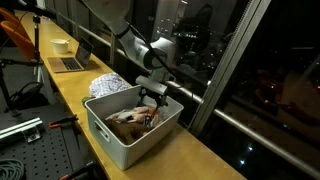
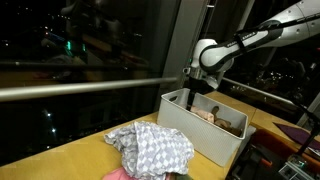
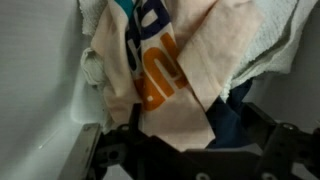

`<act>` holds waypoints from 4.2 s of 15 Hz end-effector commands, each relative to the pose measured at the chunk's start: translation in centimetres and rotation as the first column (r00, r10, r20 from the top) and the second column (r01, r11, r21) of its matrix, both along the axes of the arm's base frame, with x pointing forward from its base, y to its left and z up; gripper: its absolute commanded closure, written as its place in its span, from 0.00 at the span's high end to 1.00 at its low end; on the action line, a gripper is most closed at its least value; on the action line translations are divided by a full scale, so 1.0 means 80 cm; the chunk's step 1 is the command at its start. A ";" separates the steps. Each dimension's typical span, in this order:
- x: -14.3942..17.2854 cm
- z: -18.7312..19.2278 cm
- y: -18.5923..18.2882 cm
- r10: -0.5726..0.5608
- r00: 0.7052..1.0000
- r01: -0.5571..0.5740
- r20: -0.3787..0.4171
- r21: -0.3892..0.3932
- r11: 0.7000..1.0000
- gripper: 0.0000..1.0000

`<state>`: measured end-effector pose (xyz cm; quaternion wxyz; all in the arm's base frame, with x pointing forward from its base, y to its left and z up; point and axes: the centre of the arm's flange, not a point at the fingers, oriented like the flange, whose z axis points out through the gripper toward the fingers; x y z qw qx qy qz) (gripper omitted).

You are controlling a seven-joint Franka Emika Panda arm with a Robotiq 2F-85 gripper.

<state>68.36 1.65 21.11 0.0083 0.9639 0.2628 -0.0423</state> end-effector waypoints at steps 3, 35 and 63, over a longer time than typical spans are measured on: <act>-0.015 -0.031 -0.003 0.026 0.999 -0.025 -0.041 0.015 1.000 1.00; -0.088 0.299 0.102 0.174 0.973 -0.173 0.152 -0.025 0.985 0.06; -0.154 0.467 0.483 0.508 0.847 -0.472 0.159 -0.214 0.855 0.06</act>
